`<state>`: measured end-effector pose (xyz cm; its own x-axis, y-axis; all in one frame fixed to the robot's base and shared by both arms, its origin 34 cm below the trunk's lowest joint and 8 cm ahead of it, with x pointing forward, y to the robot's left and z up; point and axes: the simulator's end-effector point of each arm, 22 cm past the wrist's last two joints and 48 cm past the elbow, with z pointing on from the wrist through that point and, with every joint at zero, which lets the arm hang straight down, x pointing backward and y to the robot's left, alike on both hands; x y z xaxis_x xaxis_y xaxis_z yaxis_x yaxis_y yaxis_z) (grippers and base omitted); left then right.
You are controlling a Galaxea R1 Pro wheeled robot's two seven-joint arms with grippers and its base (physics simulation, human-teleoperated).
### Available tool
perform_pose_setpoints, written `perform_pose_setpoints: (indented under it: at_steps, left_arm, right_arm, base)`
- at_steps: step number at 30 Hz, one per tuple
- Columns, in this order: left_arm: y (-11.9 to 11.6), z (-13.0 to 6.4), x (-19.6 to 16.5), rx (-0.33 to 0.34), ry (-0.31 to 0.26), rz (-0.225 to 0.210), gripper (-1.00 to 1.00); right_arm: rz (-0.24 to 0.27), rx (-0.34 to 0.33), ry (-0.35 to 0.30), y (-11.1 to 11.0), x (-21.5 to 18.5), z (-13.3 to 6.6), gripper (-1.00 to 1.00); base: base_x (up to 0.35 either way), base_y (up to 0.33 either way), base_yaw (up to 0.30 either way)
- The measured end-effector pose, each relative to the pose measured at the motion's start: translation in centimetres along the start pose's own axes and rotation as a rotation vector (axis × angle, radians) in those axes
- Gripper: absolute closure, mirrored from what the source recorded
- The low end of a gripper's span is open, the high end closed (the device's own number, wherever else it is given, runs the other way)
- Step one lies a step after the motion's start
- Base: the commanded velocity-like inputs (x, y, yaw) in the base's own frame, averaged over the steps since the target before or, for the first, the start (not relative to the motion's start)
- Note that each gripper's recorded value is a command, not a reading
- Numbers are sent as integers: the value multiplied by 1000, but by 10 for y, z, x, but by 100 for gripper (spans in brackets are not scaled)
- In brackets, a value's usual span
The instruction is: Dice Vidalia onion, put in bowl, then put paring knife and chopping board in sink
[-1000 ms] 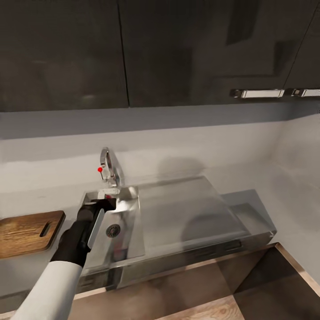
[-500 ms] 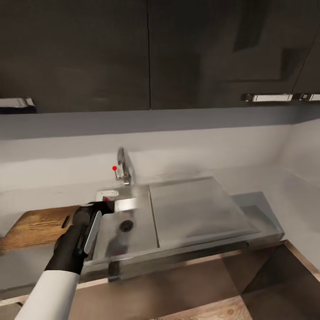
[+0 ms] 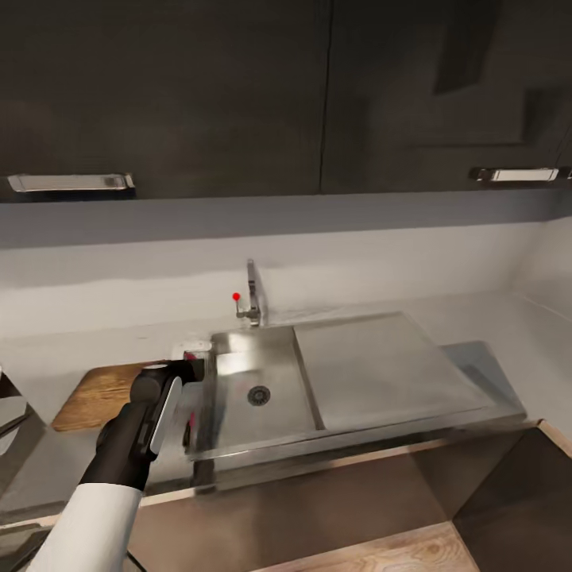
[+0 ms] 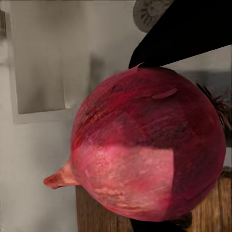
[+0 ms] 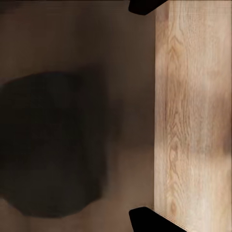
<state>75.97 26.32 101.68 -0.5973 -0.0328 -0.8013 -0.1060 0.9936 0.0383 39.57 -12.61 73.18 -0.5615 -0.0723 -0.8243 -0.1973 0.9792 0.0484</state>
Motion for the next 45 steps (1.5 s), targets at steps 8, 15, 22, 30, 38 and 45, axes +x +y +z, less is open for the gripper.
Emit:
perform_pose_setpoints:
  at_steps: [8,15,22,30,38,45]
  left_arm:
    - [0,0,0,0,1,0,100]
    - [0,1,1,0,2,0,100]
    - [0,1,1,0,2,0,100]
    - [0,2,3,0,7,1,100]
    - [-1,2,5,1,12,3,100]
    - [-1,3,8,1,20,6,100]
  right_arm:
    - [0,-1,0,0,0,0,-100]
    - [0,0,1,0,0,0,-100]
    - [0,0,0,0,0,0,-100]
    - [0,0,0,0,0,0,-100]
    - [-2,1,-1,-1,0,0,-100]
    - [-2,1,-3,-1,-1,0,-100]
  base:
    - [83,316,0]
    - [-118,296,0]
    - [-162,283,82]
    - [-113,212,77]
    - [-4,8,1]
    - [0,0,-87]
